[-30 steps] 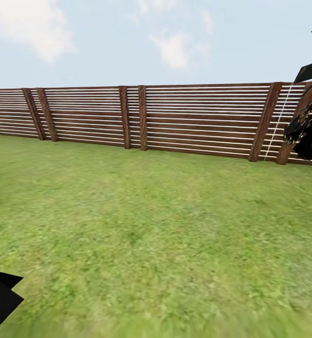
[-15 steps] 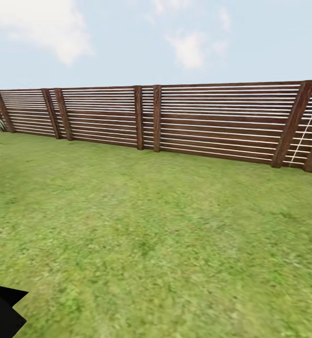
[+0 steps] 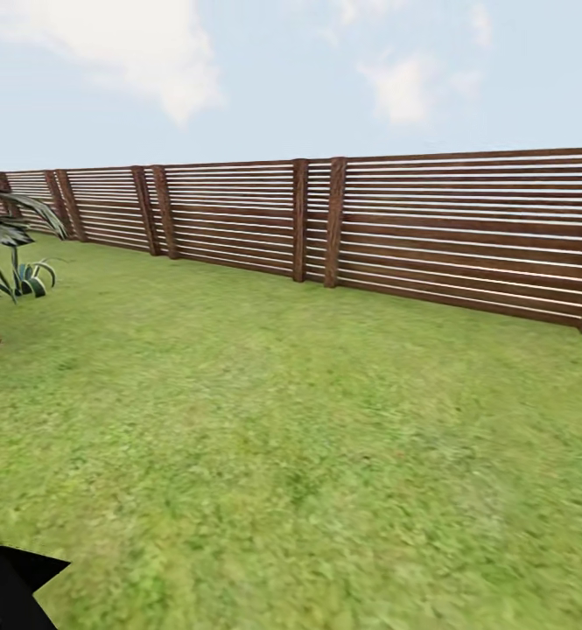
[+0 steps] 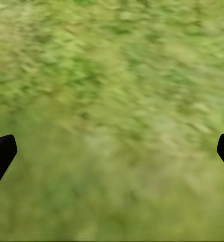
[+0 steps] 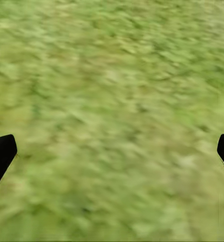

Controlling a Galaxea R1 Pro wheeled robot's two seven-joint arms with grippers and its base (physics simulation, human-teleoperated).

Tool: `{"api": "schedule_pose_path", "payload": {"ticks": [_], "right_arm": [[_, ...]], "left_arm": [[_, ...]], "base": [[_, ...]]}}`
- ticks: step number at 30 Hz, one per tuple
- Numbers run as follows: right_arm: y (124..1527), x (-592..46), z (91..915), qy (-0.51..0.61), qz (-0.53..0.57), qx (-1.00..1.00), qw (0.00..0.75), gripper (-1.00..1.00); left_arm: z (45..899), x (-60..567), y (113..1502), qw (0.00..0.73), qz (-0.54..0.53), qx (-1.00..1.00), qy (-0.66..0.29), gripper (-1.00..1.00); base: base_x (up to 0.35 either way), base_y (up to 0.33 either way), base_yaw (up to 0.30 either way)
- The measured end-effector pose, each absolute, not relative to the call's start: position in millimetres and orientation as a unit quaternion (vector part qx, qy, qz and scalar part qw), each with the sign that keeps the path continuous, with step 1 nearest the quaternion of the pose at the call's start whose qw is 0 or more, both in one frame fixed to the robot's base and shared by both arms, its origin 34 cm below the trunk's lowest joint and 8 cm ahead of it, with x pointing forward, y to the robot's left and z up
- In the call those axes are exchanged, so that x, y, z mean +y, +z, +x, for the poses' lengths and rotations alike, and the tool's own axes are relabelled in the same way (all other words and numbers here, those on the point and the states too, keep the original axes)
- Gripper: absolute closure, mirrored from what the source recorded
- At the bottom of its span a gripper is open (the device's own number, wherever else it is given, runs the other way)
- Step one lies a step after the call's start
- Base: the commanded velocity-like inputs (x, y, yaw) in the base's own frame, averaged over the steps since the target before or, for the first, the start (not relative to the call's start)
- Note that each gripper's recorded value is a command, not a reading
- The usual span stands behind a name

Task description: Pick up the pesticide atomizer in the garden and spray insectifuge to fully cover both potted plants in the garden.

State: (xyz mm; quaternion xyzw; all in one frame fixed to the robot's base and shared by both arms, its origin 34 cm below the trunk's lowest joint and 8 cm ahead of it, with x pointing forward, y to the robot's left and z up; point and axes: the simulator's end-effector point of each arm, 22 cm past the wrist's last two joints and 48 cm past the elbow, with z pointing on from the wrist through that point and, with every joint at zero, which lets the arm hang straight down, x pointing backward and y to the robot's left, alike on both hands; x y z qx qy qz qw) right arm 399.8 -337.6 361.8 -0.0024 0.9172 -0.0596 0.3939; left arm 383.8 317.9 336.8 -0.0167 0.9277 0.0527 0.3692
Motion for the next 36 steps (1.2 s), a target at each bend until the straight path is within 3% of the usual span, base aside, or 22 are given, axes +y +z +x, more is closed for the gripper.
{"api": "schedule_pose_path", "payload": {"ticks": [29,36], "right_arm": [[361.8,-337.7,399.7,-0.060,-0.002,0.917,0.394,-1.00],[361.8,-337.7,399.7,-0.060,-0.002,0.917,0.394,-1.00]], "left_arm": [[383.8,317.9,336.8,0.369,-0.017,0.928,0.053,-1.00],[383.6,317.8,336.6,0.369,-0.017,0.928,0.053,-1.00]], "base": [[0.336,-0.126,0.276],[0.328,-0.161,0.128]]}}
